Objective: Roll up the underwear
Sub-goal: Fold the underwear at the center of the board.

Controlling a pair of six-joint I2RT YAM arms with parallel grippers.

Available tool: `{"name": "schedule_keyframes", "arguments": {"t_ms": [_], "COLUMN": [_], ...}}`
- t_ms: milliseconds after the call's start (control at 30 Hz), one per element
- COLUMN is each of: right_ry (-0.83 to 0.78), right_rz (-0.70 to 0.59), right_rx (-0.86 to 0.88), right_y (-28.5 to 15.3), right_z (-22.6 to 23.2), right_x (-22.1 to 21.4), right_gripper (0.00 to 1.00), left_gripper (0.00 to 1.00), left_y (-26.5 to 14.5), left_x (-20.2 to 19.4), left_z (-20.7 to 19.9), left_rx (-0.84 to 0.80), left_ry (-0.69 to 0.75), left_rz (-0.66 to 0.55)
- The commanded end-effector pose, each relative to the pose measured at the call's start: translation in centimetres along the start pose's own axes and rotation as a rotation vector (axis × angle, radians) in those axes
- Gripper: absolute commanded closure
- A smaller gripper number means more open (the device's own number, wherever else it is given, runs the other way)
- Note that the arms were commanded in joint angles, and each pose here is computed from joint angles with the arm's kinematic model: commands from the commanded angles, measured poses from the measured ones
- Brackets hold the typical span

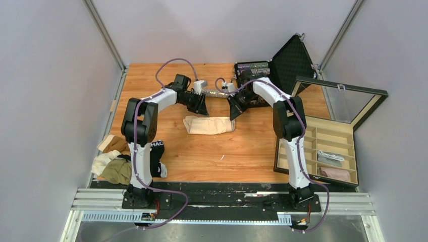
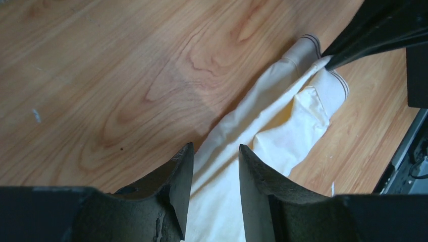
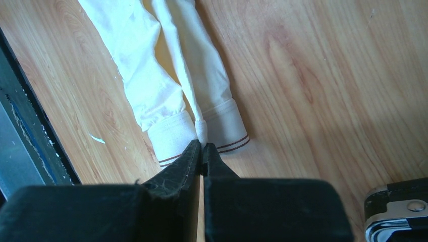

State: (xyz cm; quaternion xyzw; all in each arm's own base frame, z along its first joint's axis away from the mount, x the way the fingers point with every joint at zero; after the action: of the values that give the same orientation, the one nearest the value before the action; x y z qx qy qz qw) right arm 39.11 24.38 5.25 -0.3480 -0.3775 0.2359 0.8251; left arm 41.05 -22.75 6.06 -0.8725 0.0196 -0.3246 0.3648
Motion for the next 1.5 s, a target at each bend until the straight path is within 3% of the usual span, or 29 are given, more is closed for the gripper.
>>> {"name": "schedule_keyframes", "arguments": {"t_ms": [0,267,700,800,933,1067,1267,1367,1467], "right_ry": [-0.06,-0.063,-0.051,-0.056,-0.072,-0.12,-0.236,-0.277,-0.325], "right_rz": [-0.06,-0.094,-0.038,-0.017,-0.016,-0.07,-0.17,-0.174,-0.169], "right_rx": [-0.024,-0.014,-0.052,-0.073,-0.105,-0.171,-0.119,-0.131,-0.138], "right_y": [-1.7,-1.6,1.5,1.6,1.0,-2.8,-6.4,-5.7,-4.9], "right_z": [1.0,0.7,-3.0,-3.7,-3.9,-2.8,1.4,1.0,-0.1], "right_x": [2.3,3.8,2.6,2.0,2.2,4.3,5.6,5.4,5.8], "right_gripper": [1.0,1.0,0.98,0.94,0.76,0.54,0.45,0.41,0.39], "left_gripper": [0.54,0.55,0.6,0.61,0.61,0.56,0.51,0.52,0.54], "left_y": [1.3,3.1,3.3,2.9,1.9,-1.2,-7.9,-8.9,-8.8], "left_x": [1.9,-1.1,-1.6,-1.7,-0.8,2.3,5.7,3.3,0.4], "left_z": [-1.0,-0.6,0.3,0.6,0.9,1.3,1.0,-0.5,-1.9], "left_rx": [-0.065,-0.092,-0.075,-0.049,-0.015,0.054,0.192,0.186,0.151], "left_ry": [-0.036,-0.024,0.029,0.053,0.084,0.138,0.21,0.135,-0.027], "left_rz": [-0.042,0.044,0.076,0.092,0.095,0.028,-0.095,-0.085,-0.057]}}
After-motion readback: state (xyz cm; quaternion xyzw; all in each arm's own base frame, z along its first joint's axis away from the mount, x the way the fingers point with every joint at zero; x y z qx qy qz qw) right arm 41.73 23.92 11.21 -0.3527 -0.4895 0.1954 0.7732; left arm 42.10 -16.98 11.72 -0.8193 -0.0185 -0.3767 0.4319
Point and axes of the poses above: each gripper's point midway between its finger pads, its own y axis out along the fingers, its own z axis along the line the jaws close on, x = y × z, the point moved 1 cm from there along -y, back along the fingers, and after that the axes turned 2 degrees about -y, right-handed, at the moved point
